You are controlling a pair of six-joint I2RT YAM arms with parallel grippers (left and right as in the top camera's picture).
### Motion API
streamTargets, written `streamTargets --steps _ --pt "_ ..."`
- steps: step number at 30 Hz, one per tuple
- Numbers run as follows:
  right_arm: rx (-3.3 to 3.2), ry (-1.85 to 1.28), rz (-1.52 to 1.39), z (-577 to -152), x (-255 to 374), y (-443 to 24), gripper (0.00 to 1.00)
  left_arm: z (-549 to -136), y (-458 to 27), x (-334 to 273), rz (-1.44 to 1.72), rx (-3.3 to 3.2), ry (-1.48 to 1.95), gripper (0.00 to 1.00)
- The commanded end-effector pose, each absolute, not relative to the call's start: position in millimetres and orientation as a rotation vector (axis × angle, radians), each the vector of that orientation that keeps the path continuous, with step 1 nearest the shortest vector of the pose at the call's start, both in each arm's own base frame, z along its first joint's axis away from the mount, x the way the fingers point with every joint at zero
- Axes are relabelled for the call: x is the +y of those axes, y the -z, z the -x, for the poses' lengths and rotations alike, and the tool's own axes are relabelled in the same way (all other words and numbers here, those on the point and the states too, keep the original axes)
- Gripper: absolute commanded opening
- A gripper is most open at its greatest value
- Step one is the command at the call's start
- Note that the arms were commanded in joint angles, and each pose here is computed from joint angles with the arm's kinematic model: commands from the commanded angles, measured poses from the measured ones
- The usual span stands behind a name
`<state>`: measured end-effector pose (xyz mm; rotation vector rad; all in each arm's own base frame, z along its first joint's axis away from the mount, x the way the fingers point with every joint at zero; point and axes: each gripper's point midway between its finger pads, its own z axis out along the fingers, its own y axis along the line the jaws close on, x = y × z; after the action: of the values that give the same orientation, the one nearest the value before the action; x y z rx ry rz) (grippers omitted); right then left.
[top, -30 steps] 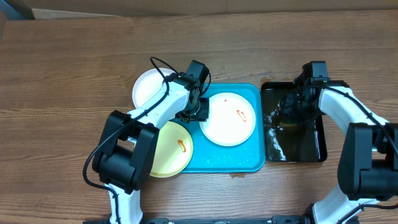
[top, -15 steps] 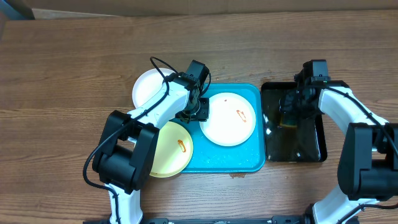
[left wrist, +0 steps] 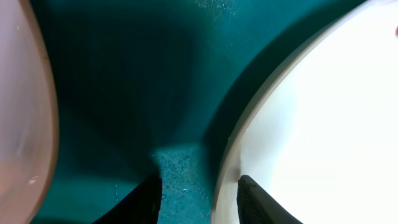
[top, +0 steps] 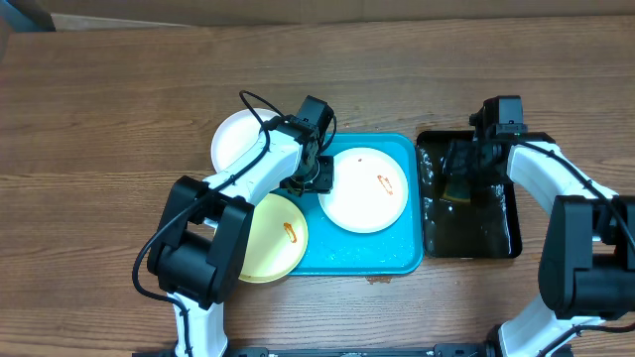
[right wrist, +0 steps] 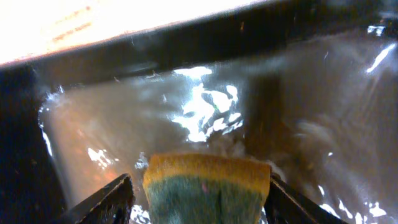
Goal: Clean dirty plates on tray and stack at the side
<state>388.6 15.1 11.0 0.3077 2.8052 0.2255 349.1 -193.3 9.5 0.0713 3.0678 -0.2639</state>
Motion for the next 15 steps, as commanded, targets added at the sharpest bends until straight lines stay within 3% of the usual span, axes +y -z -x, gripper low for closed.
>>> streamTargets --steps 1,4,7,8,11,12,13,14,15 --pt "2.79 -0.225 -0.293 -391.2 17.0 -9.5 0.66 -346.9 -2.7 -189.1 -0.087 3.083 0.241 0.42" --pt "2.78 -0.225 -0.291 -393.6 17.0 -10.4 0.51 -346.9 -2.7 -189.1 -0.087 3.083 0.241 0.42" --pt "2.784 -0.225 -0.292 -392.5 17.0 -9.8 0.06 -346.9 -2.7 -189.1 -0.087 3.083 0.241 0.42" --pt "2.786 -0.224 -0.293 -392.0 16.9 -9.6 0.04 -346.9 -2.7 -189.1 -0.087 3.083 0.241 0.42" --pt "2.781 -0.225 -0.291 -393.4 17.0 -10.2 0.11 -346.9 -2.7 -189.1 -0.087 3.083 0.241 0.42" --pt "2.775 -0.226 -0.29 -394.6 16.9 -10.7 0.23 -346.9 -2.7 -189.2 -0.087 3.083 0.241 0.43" --pt "2.768 -0.227 -0.289 -396.6 17.0 -11.9 0.51 -346.9 -2.7 -189.2 -0.087 3.083 0.241 0.43" --pt "2.763 -0.227 -0.288 -398.0 16.8 -13.0 0.65 -346.9 -2.7 -189.2 -0.087 3.083 0.241 0.43" --pt "2.761 -0.227 -0.289 -398.9 16.5 -13.9 0.66 -346.9 -2.7 -189.2 -0.087 3.083 0.241 0.43"
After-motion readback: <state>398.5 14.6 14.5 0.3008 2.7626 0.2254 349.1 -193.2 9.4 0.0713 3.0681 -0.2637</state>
